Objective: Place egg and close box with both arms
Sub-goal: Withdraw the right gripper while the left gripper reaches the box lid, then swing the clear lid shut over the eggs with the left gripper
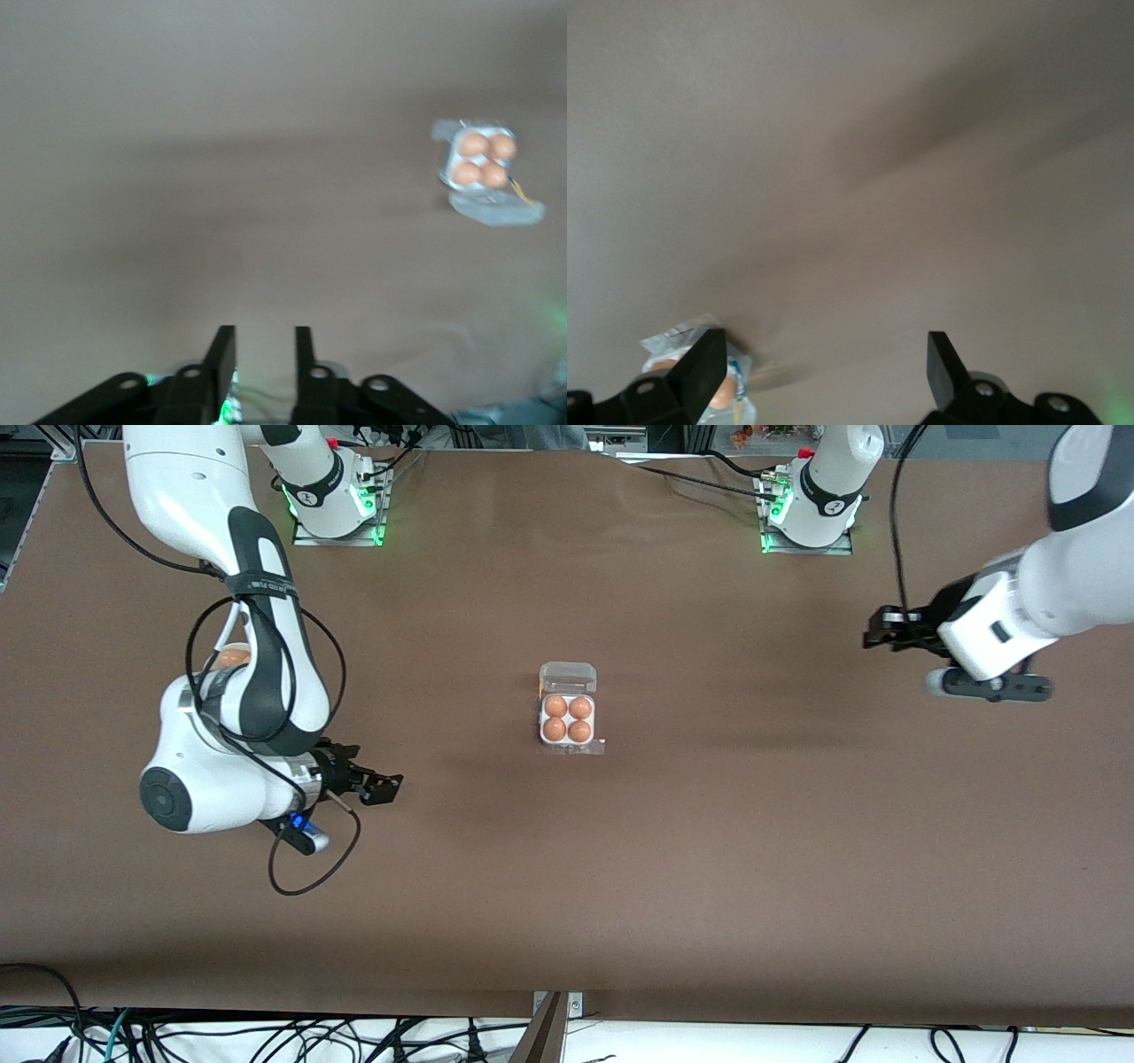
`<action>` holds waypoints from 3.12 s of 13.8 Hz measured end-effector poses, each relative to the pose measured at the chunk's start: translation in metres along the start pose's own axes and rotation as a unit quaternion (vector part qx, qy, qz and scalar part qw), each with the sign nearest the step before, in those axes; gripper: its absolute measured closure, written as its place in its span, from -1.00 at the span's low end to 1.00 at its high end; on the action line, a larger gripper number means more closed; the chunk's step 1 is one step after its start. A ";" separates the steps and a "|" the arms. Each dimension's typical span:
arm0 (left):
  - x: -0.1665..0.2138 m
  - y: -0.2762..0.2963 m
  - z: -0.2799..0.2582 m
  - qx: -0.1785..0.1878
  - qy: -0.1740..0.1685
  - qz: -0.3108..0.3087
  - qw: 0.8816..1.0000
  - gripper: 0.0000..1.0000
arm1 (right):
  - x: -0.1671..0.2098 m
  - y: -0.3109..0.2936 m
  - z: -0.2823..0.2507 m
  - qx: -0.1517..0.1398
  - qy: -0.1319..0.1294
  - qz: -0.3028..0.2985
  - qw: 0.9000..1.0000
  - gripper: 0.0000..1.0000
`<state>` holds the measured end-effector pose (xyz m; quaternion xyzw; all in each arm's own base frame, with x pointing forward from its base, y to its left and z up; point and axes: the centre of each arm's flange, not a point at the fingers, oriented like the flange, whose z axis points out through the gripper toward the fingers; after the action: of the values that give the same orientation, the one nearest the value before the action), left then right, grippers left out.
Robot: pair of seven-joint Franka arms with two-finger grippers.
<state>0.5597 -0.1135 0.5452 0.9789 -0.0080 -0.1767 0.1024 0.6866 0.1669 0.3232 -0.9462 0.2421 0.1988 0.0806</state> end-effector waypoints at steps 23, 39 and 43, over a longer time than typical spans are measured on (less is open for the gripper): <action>0.013 0.296 0.324 0.017 -0.183 -0.064 0.981 0.88 | -0.137 0.197 -0.239 -0.092 0.207 -0.174 0.958 -1.00; 0.057 0.286 0.369 0.010 -0.140 -0.102 0.985 0.89 | -0.132 0.193 -0.229 -0.076 0.194 -0.178 0.962 -1.00; 0.075 0.280 0.356 -0.007 -0.105 -0.113 0.988 0.89 | -0.132 0.193 -0.228 -0.076 0.194 -0.178 0.962 -1.00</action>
<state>0.5120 -0.4615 0.2498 0.9487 0.0934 -0.2891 0.0873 0.5631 -0.0022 0.5743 -0.9978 0.0653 0.0123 -0.0063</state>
